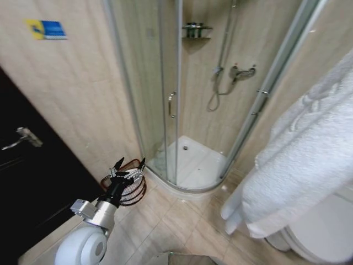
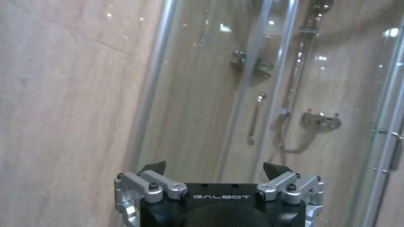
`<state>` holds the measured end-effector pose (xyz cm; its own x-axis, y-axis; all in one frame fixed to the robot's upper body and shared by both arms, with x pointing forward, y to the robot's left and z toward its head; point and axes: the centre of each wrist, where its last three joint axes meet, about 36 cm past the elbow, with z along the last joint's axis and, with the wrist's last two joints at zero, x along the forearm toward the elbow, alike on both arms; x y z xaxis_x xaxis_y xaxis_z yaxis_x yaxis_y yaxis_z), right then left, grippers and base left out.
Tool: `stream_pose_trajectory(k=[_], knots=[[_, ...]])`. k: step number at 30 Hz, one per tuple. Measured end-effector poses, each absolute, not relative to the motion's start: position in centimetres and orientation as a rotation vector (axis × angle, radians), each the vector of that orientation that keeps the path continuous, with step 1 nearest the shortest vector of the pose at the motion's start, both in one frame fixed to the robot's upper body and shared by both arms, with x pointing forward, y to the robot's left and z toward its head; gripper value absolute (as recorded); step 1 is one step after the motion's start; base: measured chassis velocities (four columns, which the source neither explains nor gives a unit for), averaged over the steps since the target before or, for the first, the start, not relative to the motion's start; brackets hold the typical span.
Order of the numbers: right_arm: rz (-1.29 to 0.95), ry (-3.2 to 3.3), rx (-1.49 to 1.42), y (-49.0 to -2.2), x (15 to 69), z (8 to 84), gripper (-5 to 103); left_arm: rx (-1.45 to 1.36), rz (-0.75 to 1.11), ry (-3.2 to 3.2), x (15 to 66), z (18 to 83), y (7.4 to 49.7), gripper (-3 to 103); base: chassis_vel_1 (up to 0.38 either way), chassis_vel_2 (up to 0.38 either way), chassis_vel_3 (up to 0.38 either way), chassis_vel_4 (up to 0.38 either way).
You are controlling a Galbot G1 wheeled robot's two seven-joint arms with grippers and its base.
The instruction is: Discard the used towel into the hamper.
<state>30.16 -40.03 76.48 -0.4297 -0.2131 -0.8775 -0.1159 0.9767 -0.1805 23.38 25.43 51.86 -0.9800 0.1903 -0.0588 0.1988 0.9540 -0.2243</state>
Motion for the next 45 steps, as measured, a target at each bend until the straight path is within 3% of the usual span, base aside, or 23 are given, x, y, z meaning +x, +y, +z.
stream_pose_trajectory(k=[45], knots=[[-0.054,1.952,-0.332,-36.5,32.8,77.4,12,0.306,-0.358,3.069,23.4,51.9,25.4,100,0.040,0.038,-0.014,-0.021]])
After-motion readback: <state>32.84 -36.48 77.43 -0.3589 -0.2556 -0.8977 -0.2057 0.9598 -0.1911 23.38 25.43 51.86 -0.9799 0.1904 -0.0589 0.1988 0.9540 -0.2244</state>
